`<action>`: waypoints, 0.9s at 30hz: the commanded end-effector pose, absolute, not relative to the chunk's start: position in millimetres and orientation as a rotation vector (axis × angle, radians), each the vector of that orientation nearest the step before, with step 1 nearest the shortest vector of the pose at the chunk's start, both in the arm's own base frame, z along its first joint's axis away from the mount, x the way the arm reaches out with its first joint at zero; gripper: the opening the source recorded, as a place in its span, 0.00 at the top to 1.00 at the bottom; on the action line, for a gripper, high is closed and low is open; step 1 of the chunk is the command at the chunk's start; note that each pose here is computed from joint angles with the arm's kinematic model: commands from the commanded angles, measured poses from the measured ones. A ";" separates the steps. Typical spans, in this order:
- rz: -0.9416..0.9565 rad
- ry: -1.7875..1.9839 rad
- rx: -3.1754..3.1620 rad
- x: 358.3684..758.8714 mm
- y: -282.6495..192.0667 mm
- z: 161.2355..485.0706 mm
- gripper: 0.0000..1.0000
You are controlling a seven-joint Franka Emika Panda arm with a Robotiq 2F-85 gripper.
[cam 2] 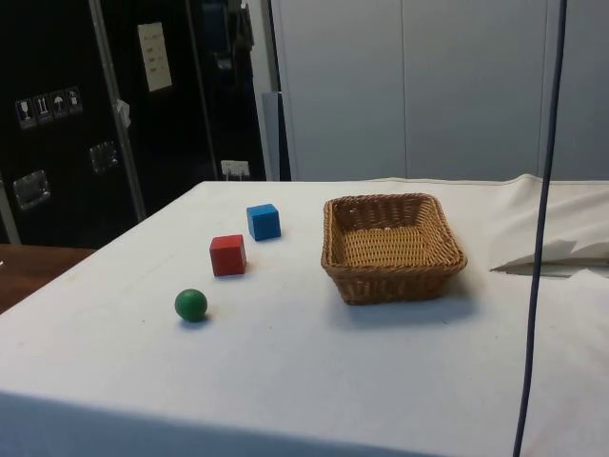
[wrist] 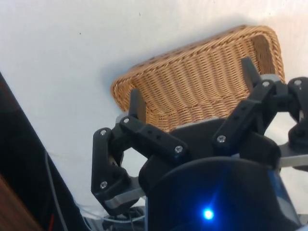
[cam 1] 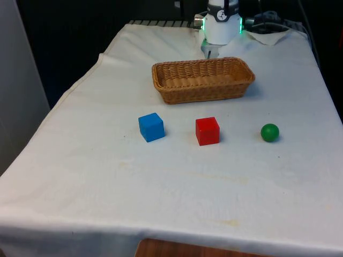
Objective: Place all non-red objects into the basket.
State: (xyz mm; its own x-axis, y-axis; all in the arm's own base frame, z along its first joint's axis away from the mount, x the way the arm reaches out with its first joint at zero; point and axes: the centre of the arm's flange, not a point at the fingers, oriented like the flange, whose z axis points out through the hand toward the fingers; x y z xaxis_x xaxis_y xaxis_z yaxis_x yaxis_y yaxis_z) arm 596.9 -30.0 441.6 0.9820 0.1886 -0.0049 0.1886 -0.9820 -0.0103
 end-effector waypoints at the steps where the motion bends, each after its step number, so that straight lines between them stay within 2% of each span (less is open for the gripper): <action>1: -0.007 -0.315 -3.110 597.4 -30.9 439.2 0.00; 27: -0.086 -0.601 -3.073 603.0 -47.7 408.1 0.00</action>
